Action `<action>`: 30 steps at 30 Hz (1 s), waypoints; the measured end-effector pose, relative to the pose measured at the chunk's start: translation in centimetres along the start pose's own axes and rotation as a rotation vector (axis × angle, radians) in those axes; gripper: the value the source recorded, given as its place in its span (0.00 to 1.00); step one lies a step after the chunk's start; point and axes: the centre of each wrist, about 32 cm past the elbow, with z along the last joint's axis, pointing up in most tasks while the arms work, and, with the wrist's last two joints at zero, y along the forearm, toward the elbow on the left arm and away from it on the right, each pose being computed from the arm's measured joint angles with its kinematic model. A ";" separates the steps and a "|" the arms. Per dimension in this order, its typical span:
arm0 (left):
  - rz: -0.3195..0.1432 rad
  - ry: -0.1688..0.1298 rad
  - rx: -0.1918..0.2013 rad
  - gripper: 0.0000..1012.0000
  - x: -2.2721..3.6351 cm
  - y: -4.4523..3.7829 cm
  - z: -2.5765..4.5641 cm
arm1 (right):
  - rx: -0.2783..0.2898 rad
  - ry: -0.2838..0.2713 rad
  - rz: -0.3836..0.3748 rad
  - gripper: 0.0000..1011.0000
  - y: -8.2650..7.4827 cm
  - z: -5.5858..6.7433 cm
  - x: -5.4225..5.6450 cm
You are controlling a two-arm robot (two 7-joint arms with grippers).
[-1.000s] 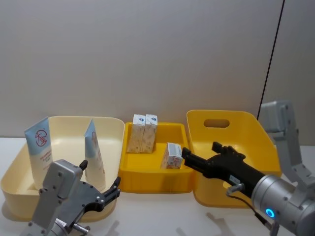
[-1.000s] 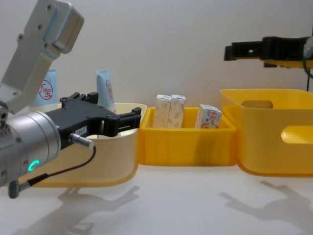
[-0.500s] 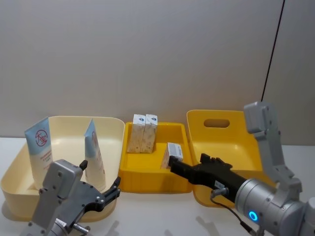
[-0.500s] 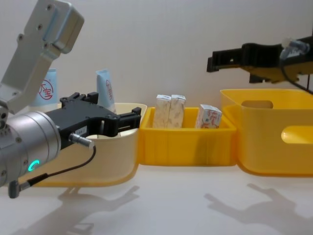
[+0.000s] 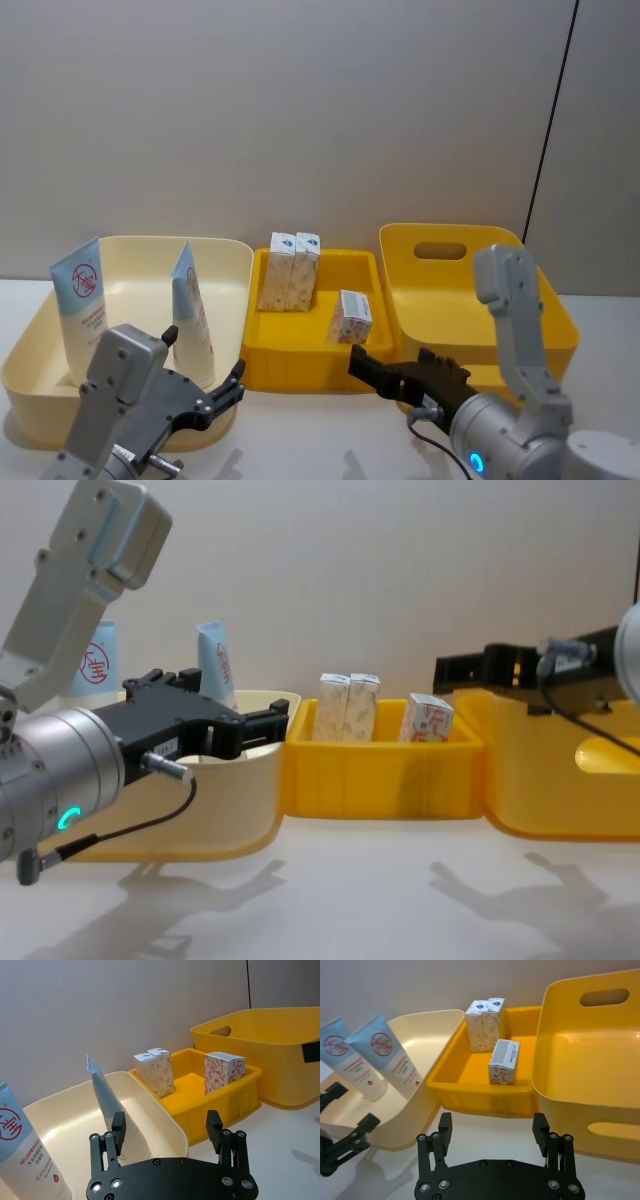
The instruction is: Bimanual collaborative sorting of washing and personal care products
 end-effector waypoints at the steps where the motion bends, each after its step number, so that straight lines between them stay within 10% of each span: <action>1: 0.000 0.000 0.000 0.99 0.00 0.00 0.00 | 0.000 0.002 -0.014 0.99 0.1 -0.1 -0.1; 30: 0.000 0.000 0.000 0.99 0.00 0.00 0.00 | -0.026 0.001 -0.090 0.99 4.0 -0.4 -2.7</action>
